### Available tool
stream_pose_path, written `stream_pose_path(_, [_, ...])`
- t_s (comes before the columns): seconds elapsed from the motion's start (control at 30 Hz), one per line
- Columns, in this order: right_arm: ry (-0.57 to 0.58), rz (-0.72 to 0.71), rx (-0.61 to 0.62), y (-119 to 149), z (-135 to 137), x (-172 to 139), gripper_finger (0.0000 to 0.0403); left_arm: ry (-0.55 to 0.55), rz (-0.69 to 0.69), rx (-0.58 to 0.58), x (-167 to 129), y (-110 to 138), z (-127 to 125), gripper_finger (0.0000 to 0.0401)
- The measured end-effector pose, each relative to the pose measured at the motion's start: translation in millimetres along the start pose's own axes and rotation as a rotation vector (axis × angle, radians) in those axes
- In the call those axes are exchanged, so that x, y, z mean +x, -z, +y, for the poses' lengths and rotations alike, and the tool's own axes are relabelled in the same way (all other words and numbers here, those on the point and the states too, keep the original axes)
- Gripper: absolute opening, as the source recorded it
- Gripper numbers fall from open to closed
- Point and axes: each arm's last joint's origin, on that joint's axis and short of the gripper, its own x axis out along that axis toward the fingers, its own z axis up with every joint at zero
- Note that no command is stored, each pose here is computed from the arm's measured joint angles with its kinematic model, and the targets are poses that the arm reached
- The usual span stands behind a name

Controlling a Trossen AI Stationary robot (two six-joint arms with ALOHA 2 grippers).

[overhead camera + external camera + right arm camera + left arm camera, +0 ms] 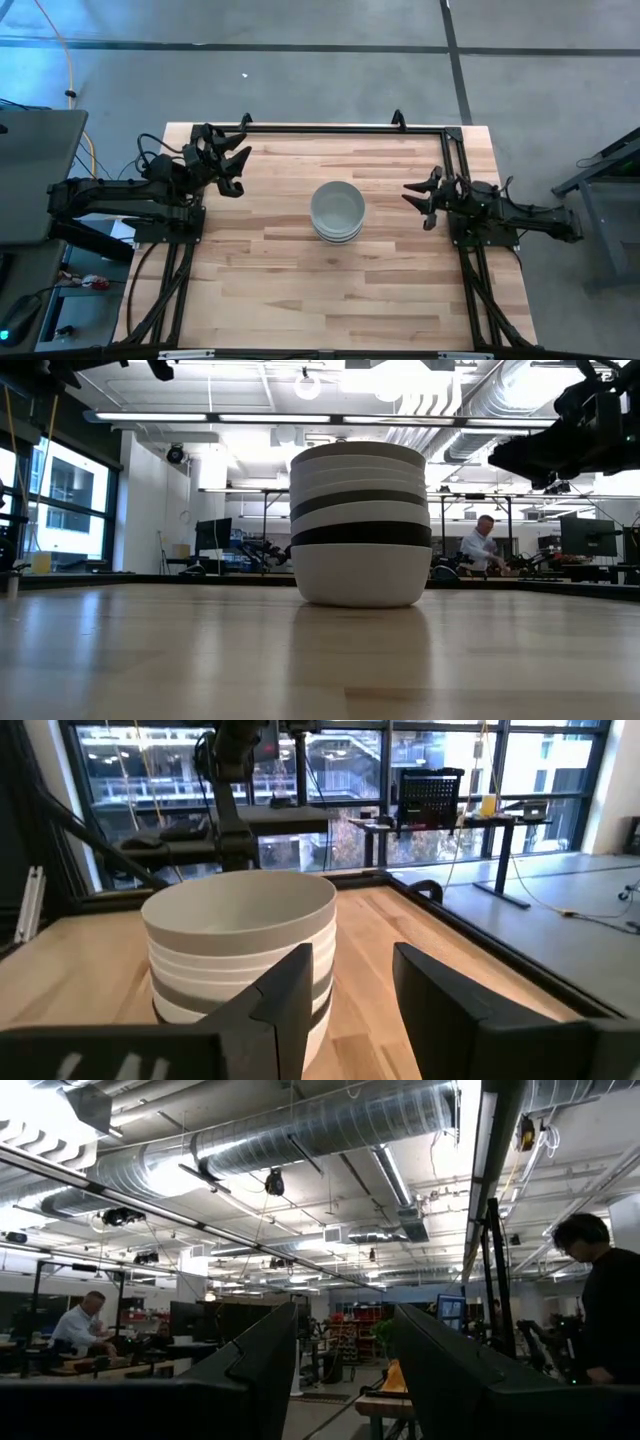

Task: Nest bowls inside each other
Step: Return to Home Position

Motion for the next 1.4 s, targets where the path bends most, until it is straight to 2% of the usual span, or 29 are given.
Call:
stream_pose_path(0.1, [-0.012, 0.002, 0.019, 0.2, 0.4, 0.0, 0.0133, 0.0, 0.0, 0.0, 0.0, 0.0, 0.0, 0.0159])
stream_pose_path(0.3, [-0.118, 0.028, 0.047, 2.2, 7.0, 0.3, 0.0133, 0.002, 0.0, 0.0, 0.0, 0.0, -0.1, 0.0159])
stream_pose_path(0.47, [-0.115, 0.038, 0.058, 2.9, 12.1, 0.6, 0.0133, 0.002, 0.003, 0.003, 0.0, 0.3, -0.1, 0.0159])
stream_pose_path(0.73, [-0.136, 0.034, -0.004, 2.6, 18.7, -0.3, 0.0133, 0.004, 0.016, 0.006, 0.0, 1.6, -0.3, 0.0159])
stream_pose_path(1.03, [-0.194, 0.019, -0.208, 3.1, 21.3, -0.9, 0.0133, 0.004, 0.016, 0.012, 0.0, 1.6, -0.3, 0.0159])
stream_pose_path(1.3, [-0.212, 0.042, -0.217, 2.2, 21.5, -1.7, 0.0133, 0.02, 0.013, -0.004, 0.0, 1.5, -0.8, 0.0159])
stream_pose_path(1.4, [-0.276, 0.038, -0.24, 2.8, 23.3, -2.1, 0.0133, 0.02, 0.013, -0.005, 0.0, 1.5, -0.8, 0.0159])
